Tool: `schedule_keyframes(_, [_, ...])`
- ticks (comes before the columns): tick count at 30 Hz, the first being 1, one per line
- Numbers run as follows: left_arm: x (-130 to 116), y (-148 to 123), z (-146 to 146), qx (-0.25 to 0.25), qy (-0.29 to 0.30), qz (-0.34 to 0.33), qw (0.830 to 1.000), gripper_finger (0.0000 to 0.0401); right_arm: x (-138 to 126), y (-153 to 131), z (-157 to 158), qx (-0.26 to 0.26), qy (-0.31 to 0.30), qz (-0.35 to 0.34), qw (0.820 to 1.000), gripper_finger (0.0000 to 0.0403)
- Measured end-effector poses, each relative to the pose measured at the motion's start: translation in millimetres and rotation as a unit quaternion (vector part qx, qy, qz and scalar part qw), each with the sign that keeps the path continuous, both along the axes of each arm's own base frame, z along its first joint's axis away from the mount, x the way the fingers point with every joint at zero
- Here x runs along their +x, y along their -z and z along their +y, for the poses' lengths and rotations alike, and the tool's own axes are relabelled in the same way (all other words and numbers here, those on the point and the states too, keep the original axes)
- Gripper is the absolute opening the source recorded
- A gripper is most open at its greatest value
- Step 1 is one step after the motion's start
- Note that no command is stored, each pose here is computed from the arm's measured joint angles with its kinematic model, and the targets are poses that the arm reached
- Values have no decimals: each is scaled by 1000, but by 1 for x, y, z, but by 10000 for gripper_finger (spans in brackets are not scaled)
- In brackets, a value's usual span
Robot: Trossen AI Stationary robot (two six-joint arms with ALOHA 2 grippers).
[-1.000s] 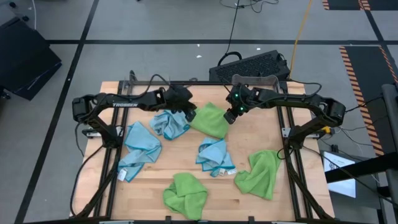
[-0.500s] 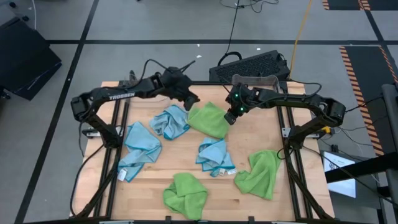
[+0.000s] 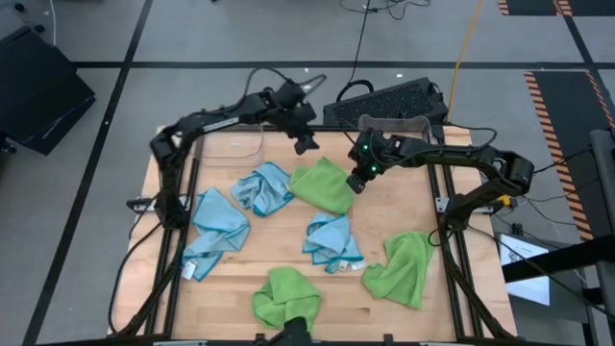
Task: Sort microfiber towel by color & place in baskets
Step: Fold the top green towel
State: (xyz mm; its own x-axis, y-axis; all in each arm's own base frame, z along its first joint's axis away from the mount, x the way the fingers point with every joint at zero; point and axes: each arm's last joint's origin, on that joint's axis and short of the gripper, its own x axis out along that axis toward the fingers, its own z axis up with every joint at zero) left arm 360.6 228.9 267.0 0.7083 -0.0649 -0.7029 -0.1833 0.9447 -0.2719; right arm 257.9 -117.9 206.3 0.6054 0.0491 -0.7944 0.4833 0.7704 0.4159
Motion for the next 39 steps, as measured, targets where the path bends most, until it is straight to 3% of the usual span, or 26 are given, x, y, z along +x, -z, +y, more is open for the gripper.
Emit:
schedule_keyframes(5, [11, 25, 2, 37, 76, 22, 996, 323, 1, 0, 1, -4, -8, 0, 1000, 2])
schedule_keyframes(12, [25, 46, -4, 83, 111, 46, 989, 321, 0, 0, 1, -5, -8, 0, 1000, 1])
schedule_keyframes(18, [37, 64, -5, 86, 100, 50, 990, 333, 0, 0, 1, -10, -15, 0, 1000, 1])
schedule_keyframes(27, [42, 103, 2, 40, 61, 91, 993, 333, 1, 0, 1, -10, -15, -1, 1000, 1])
schedule_keyframes(33, [44, 105, 4, 37, 28, 95, 994, 329, 1, 0, 1, -10, -16, -1, 1000, 1])
schedule_keyframes(37, [43, 99, 4, 11, 4, 115, 993, 302, 1, 0, 1, -10, -17, -1, 1000, 0])
schedule_keyframes(39, [47, 91, 3, 26, 6, 115, 993, 285, 1, 0, 1, -10, -17, -1, 1000, 0])
